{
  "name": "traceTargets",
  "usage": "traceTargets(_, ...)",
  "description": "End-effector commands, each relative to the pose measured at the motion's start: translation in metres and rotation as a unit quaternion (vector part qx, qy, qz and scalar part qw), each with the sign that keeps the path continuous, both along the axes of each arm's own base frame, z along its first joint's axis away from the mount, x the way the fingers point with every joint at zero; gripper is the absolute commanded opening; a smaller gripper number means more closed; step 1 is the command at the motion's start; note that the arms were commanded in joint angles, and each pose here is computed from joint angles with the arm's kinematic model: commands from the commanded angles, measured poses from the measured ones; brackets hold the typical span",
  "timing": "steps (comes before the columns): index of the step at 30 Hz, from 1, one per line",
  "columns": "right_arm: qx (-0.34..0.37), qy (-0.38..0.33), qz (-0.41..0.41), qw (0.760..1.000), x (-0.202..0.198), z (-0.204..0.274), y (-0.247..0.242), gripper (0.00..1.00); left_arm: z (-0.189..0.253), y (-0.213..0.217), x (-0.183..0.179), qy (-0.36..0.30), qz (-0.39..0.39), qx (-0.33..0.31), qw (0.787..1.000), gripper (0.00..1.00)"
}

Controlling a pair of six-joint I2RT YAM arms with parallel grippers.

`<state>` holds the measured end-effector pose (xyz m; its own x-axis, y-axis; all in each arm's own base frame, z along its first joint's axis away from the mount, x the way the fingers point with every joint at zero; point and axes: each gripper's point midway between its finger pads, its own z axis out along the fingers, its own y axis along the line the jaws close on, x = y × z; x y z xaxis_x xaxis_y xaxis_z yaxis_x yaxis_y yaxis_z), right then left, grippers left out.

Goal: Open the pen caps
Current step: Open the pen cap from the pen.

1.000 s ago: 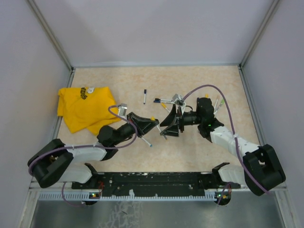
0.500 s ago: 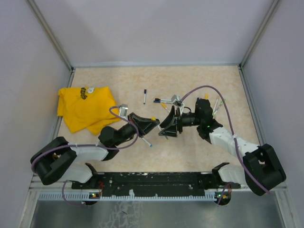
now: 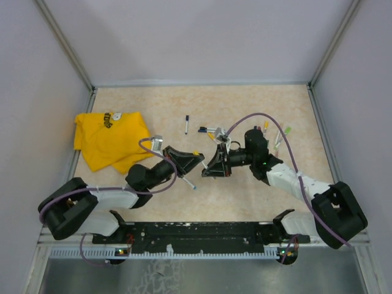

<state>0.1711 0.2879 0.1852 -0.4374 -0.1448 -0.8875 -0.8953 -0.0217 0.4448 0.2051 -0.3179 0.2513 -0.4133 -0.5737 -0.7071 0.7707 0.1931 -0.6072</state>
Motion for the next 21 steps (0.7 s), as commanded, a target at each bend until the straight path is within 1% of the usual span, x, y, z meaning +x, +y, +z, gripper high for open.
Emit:
traceTargets(1,0.017,-0.039,0.024,0.999,0.0,0.017,0.006,0.0,0.029,0.032,0.017,-0.019,0.051,-0.046,0.997,0.0)
traceTargets(5,0.017,-0.036,0.033,0.999,-0.003,0.018,0.007,0.0,0.045,0.065,0.044,-0.03,0.111,-0.047,0.992,0.0)
traceTargets(9,0.017,-0.034,0.04,0.998,-0.006,0.018,0.009,0.0,0.062,0.093,0.06,-0.046,0.166,-0.044,0.984,0.0)
traceTargets(14,0.016,-0.039,0.045,0.998,-0.008,0.017,0.009,0.0,0.07,0.11,0.062,-0.053,0.184,-0.04,0.981,0.0)
traceTargets(21,0.003,-0.05,0.045,0.998,-0.006,0.011,0.008,0.0,0.058,0.123,0.057,-0.036,0.195,-0.026,0.98,0.0)
